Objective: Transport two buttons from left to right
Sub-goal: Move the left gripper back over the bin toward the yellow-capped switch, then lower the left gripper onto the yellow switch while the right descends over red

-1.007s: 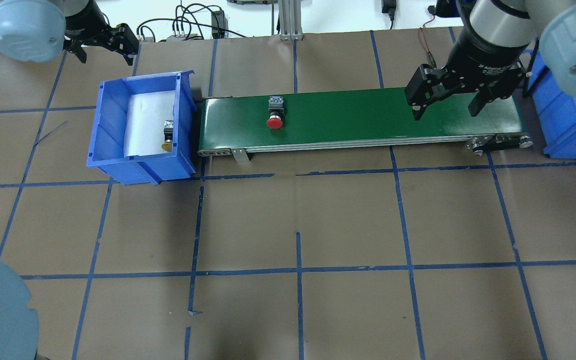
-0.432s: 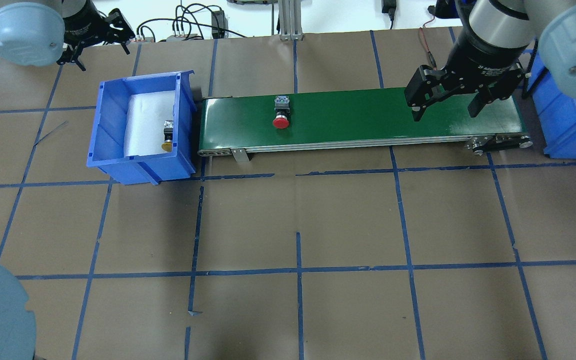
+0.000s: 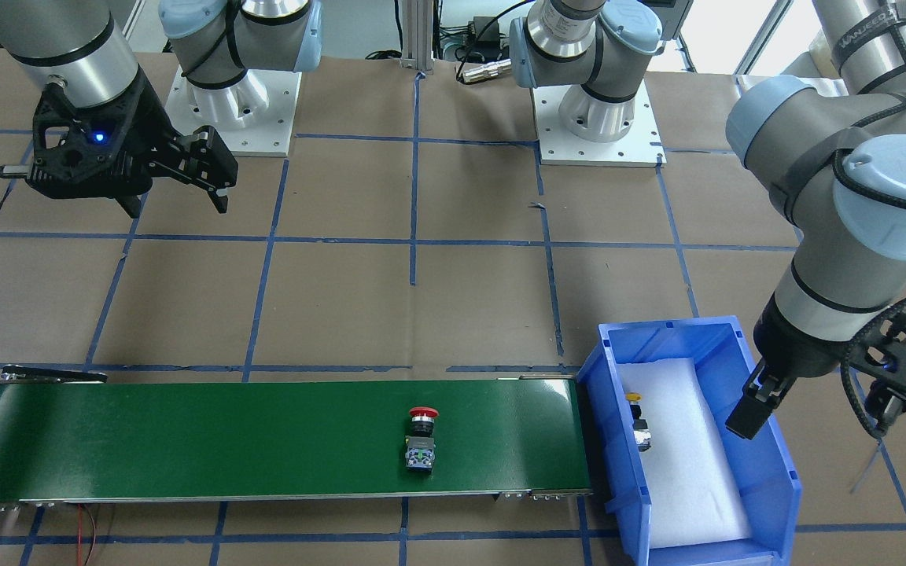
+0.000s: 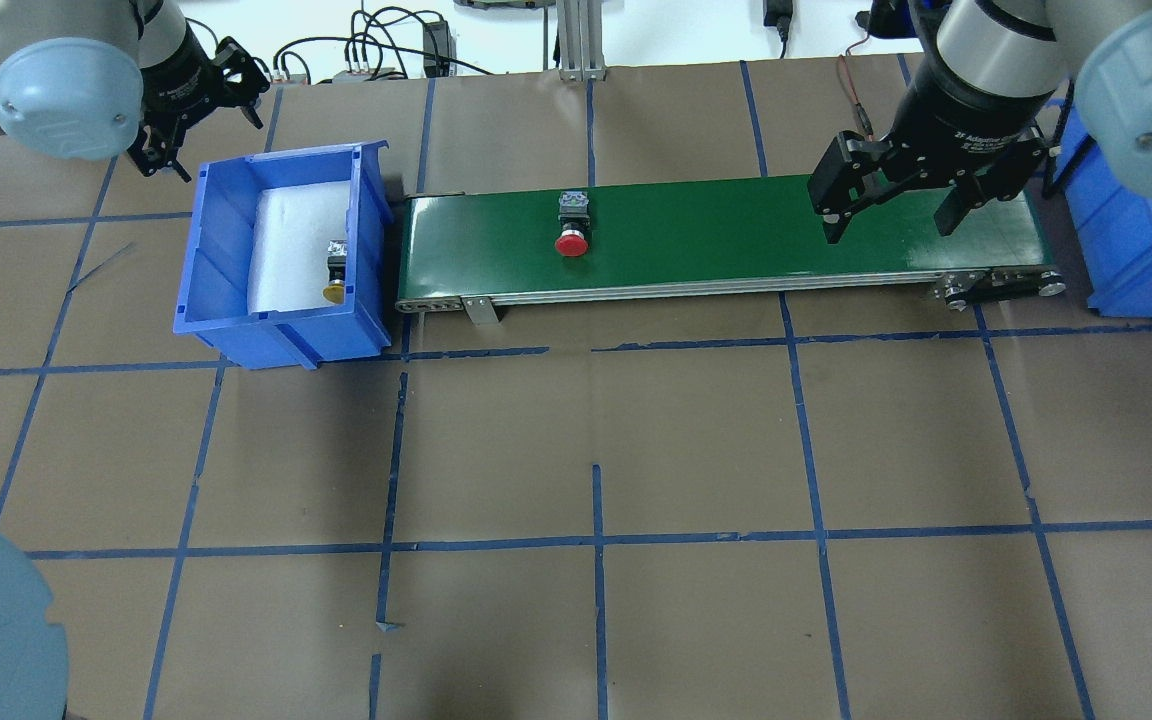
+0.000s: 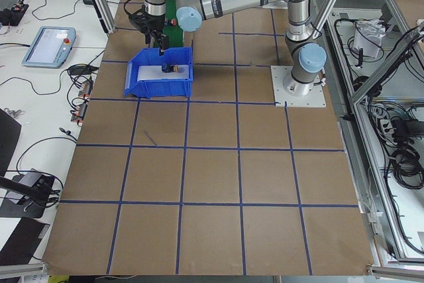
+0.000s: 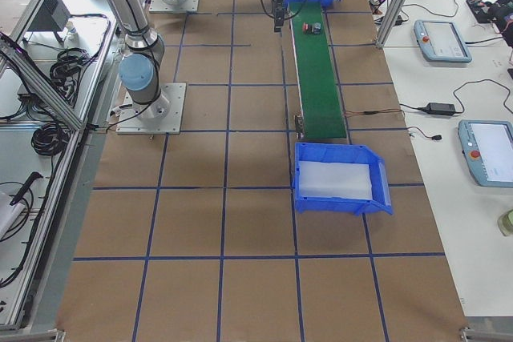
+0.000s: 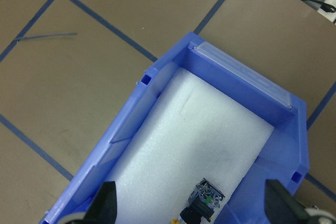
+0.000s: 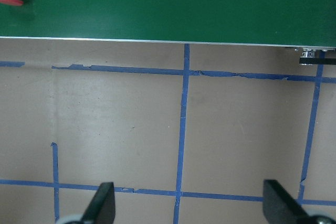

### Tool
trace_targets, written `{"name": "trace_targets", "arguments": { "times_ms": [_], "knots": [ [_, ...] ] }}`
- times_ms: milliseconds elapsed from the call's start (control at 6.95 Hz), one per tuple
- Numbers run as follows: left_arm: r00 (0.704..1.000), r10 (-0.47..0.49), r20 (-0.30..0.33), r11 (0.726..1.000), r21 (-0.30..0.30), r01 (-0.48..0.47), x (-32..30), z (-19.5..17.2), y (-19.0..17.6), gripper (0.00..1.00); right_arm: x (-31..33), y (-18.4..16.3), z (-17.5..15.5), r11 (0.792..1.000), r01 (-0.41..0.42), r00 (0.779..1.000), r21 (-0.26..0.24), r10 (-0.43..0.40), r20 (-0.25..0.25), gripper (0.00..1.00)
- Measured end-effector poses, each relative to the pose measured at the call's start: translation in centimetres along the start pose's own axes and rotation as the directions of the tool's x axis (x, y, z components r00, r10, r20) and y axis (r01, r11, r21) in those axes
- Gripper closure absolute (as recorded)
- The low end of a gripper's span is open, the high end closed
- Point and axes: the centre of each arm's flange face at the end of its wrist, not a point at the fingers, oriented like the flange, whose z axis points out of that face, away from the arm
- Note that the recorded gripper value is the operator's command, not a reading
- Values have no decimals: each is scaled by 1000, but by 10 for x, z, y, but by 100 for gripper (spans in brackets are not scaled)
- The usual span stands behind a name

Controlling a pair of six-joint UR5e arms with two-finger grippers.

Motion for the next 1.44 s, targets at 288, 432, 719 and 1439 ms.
{"name": "trace_targets", "arguments": {
  "times_ms": [288, 432, 719, 1439],
  "knots": [
    [985, -170, -9, 985, -42, 170, 4, 10, 9, 0, 0, -1, 1, 1000, 7, 1000, -2, -7, 4, 0],
    [978, -209, -12, 975, -77, 208, 5, 17, 12, 0, 0, -1, 1, 1000, 12, 1000, -2, -12, 6, 0],
    [965, -264, 0, 956, -135, 261, 2, 35, 19, 0, 0, -2, 2, 1000, 17, 1000, -3, -17, 8, 0],
    [914, -401, 68, 890, -207, 406, 2, 79, 30, 0, 0, -13, 14, 1000, 24, 1000, -9, -24, 18, 0]
  ]
}}
